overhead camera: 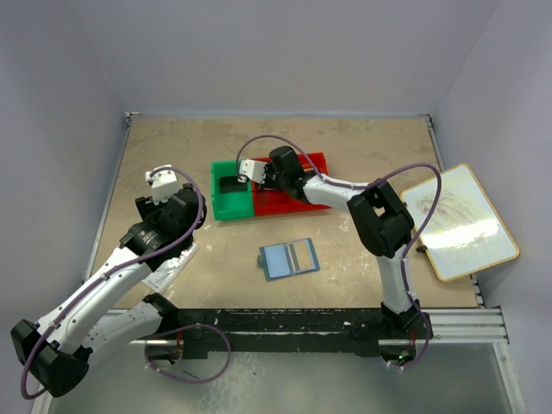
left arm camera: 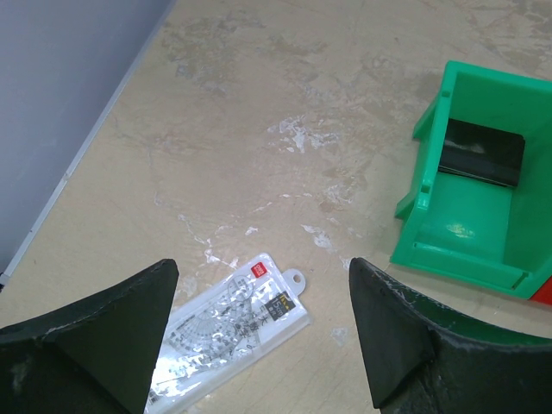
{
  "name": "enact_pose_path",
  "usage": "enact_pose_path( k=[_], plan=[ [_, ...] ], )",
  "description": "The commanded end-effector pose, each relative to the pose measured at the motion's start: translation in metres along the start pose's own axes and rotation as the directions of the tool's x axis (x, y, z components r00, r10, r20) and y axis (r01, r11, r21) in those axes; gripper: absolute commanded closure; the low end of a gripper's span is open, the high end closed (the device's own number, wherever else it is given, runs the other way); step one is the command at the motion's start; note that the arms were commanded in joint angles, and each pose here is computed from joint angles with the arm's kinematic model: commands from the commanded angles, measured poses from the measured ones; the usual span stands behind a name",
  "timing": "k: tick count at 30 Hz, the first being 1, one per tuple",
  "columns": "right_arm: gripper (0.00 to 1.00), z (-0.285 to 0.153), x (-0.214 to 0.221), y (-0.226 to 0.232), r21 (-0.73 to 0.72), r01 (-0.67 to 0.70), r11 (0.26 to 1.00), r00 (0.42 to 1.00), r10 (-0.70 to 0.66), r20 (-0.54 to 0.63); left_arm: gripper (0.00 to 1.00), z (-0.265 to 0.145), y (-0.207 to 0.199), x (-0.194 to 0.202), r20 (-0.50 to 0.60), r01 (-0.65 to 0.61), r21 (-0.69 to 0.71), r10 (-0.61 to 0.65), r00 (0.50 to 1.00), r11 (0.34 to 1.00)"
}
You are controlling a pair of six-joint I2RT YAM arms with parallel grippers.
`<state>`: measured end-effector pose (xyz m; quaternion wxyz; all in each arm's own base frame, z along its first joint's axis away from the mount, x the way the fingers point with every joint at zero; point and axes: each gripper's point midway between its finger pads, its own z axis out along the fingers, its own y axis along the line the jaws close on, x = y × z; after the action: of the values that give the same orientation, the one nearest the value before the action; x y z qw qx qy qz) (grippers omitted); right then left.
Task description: Take the credit cards out of the card holder
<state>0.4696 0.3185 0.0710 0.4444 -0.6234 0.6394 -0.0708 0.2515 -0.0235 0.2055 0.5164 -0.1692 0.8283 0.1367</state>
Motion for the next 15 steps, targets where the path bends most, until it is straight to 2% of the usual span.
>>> enact_pose_path(
  k=[1,7,10,15],
  plan=[
    [0.86,-0.005,-0.011,-0.001,-0.052,0.033,0.998,0.999,-0.031,0.041,0.22,-0.001,0.001,-0.009,0.017,0.019,-0.006,-0.019,1.0,1.0],
    [0.83,-0.005,-0.004,0.009,-0.091,0.044,0.995,0.999,-0.042,0.019,0.22,-0.001,0.0,-0.008,0.015,0.019,-0.001,-0.019,1.0,1.0],
    [0.77,-0.009,-0.008,0.004,-0.08,0.04,0.996,0.999,-0.038,0.024,0.22,-0.001,0.0,-0.007,0.012,0.015,0.001,-0.015,1.0,1.0],
    [0.75,-0.019,-0.022,-0.007,-0.068,0.0,0.998,0.998,0.004,0.058,0.22,-0.001,-0.001,-0.007,0.01,0.012,0.002,-0.012,1.0,1.0]
  ],
)
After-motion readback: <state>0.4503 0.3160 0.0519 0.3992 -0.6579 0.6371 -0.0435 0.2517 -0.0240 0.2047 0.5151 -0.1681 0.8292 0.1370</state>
